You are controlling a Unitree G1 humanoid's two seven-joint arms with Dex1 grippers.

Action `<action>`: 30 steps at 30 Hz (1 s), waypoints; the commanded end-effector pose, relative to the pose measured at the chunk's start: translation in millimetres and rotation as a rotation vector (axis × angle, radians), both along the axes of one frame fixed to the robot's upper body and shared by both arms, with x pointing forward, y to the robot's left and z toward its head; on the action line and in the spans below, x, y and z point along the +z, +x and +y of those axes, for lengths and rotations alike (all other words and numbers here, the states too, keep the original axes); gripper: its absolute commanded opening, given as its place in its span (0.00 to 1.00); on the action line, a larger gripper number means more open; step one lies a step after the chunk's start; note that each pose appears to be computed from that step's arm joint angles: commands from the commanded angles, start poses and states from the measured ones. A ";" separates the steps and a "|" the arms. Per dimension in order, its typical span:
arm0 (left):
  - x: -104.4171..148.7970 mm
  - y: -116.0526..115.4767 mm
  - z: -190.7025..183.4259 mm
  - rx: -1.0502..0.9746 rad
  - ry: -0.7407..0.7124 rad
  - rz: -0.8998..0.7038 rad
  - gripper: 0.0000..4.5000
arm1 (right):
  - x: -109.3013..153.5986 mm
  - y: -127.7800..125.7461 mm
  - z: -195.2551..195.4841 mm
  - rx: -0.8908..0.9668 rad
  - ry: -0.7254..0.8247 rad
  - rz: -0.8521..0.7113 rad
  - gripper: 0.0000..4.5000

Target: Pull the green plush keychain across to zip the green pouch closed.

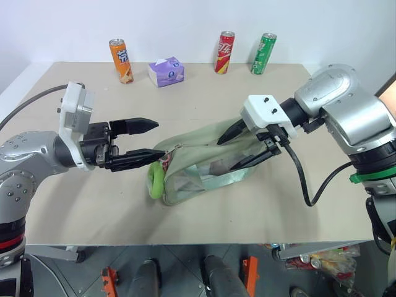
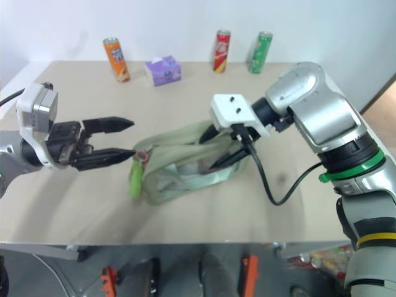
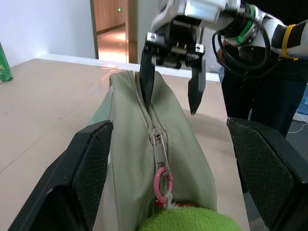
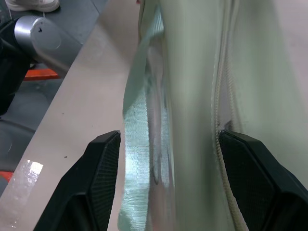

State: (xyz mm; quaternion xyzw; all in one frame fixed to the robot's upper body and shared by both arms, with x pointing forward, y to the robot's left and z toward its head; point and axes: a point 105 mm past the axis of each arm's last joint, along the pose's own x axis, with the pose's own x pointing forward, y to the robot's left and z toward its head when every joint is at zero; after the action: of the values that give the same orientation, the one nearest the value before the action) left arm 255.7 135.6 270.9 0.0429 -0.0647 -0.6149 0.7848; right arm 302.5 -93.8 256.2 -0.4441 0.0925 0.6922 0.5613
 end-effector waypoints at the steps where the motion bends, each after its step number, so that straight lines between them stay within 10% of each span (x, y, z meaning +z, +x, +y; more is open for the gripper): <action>1: 7.8 -6.2 0.0 0.002 -0.002 -0.040 0.88 | 6.0 0.4 -3.1 0.017 -0.016 -0.019 0.44; 7: 7.2 -5.5 1.2 0.019 -0.007 -0.038 0.88 | 6.7 6.1 -4.6 0.003 -0.019 -0.032 0.02; 30: 14.4 -1.3 13.0 0.068 -0.069 -0.042 0.88 | 69.7 6.0 20.5 -0.057 0.124 0.016 0.02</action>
State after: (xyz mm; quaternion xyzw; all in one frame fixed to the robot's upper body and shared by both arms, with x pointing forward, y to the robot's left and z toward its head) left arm 259.1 147.4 276.8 0.0239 -0.0814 -0.5853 0.8064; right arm 318.2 -75.3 307.3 -0.3835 0.0921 0.6754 0.6231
